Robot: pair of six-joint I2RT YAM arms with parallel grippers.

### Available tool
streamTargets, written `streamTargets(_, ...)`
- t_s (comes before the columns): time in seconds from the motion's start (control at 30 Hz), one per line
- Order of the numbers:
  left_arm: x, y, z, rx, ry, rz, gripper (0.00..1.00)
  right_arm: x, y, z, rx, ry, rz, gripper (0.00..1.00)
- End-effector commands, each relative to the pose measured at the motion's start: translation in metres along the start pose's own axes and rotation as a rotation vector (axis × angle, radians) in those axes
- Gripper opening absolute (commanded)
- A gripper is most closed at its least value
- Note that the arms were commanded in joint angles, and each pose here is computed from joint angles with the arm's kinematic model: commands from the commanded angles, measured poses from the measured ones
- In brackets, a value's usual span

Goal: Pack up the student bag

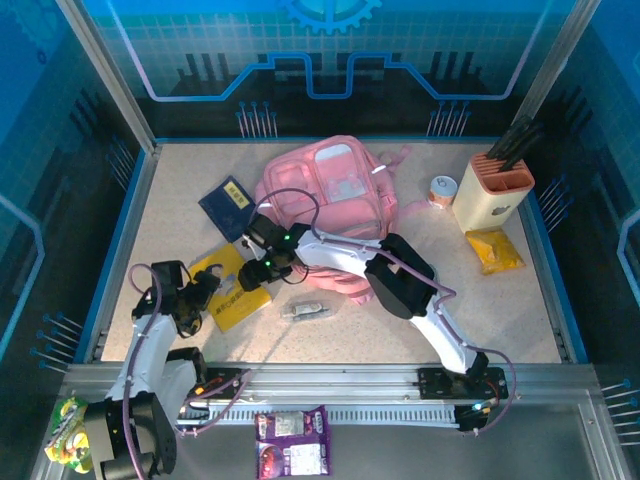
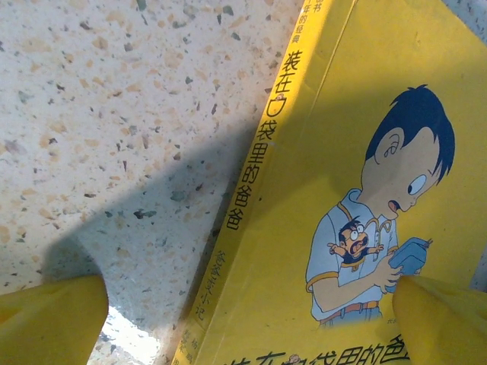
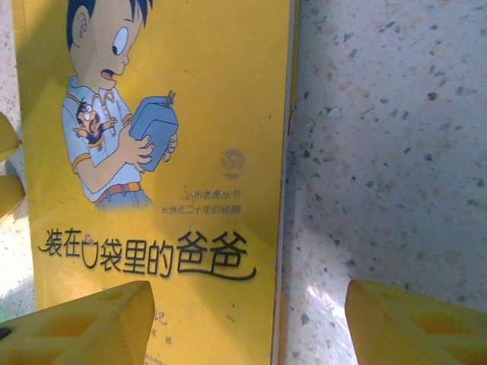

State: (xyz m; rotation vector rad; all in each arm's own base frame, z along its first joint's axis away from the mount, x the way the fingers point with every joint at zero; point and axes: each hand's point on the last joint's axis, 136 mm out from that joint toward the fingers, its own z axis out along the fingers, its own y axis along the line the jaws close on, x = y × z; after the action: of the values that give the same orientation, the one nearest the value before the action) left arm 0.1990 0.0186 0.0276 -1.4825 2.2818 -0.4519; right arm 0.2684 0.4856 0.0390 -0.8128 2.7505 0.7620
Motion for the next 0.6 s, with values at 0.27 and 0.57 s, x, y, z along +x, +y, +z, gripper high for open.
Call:
streamTargets(0.27, 0.022, -0.023, 0.014, 0.156, 0.131, 0.021, 0.96, 0.01, 0.017, 0.022, -0.078, 0.079, 0.03, 0.69)
streamTargets(0.57, 0.026, -0.027, 0.014, 0.187, 0.147, 0.037, 0.93, 0.004, 0.04, 0.013, -0.139, 0.073, 0.011, 0.69)
